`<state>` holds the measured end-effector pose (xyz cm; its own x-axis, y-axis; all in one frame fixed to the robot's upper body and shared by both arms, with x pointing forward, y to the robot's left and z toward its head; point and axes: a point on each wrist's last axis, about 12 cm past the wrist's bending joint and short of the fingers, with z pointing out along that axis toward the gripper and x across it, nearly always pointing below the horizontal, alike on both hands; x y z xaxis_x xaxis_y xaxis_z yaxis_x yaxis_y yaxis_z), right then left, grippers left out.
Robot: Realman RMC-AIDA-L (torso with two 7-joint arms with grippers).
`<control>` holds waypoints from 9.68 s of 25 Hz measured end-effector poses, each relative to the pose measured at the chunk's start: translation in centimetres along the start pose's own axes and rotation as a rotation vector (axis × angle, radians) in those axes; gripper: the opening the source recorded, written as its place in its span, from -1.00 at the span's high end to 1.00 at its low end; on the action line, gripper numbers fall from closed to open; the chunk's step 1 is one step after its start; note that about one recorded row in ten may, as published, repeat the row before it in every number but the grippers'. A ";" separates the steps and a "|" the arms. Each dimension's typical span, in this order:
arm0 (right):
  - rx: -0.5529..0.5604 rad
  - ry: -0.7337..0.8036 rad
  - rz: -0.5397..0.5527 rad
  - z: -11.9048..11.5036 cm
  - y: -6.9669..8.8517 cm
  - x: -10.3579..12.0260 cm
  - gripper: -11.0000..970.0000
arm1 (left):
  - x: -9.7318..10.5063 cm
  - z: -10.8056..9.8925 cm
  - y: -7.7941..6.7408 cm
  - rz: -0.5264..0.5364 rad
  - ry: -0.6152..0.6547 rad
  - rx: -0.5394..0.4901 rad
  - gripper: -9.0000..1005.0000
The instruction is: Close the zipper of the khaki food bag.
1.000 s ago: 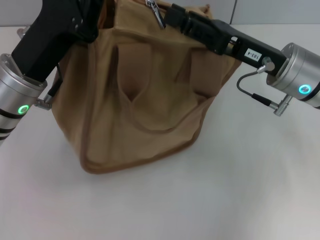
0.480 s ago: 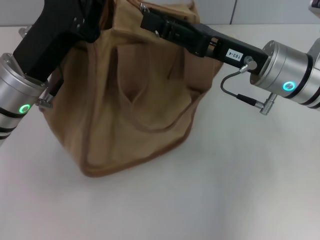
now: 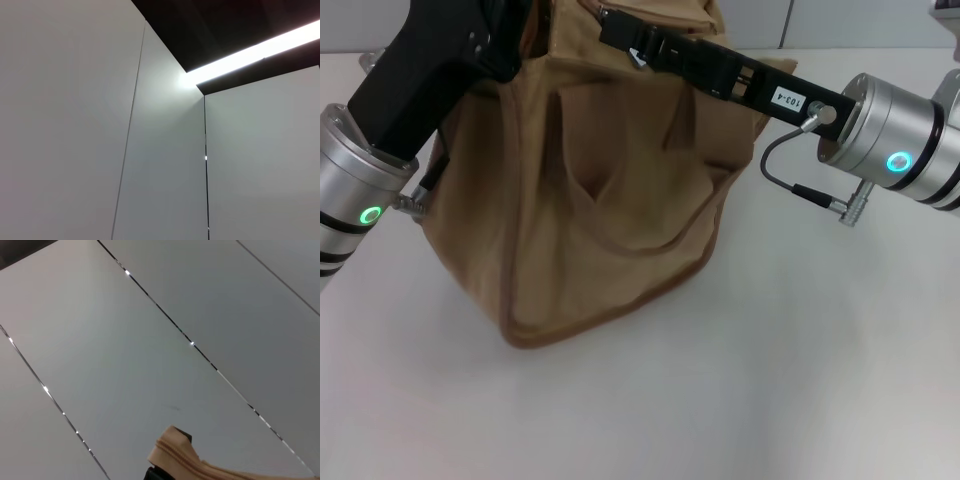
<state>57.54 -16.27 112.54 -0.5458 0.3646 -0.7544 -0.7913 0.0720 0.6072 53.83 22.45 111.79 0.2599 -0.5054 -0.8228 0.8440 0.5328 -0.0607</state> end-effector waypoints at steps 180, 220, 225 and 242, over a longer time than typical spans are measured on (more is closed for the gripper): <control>0.111 -0.056 -0.082 -2.6 -0.7 1.0 0.98 | 0.3 -0.5 -0.5 -0.017 -0.011 -0.021 0.84; 0.333 -0.299 -0.226 -10.8 -0.2 1.7 0.39 | 0.0 -4.0 0.4 0.016 0.019 -0.216 0.83; 0.329 -0.284 -0.221 -10.9 0.0 2.2 0.04 | 0.7 -4.8 1.2 0.020 0.113 -0.276 0.83; 0.254 -0.235 -0.478 -12.6 2.8 5.6 -0.34 | -2.4 -13.6 0.1 0.020 0.197 -0.415 0.02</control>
<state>48.82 -25.74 106.89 -0.0457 0.4307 -0.9013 -0.8279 0.4886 0.2754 46.88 32.93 106.13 0.1464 -0.3748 -0.9155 0.5700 0.7883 -0.2315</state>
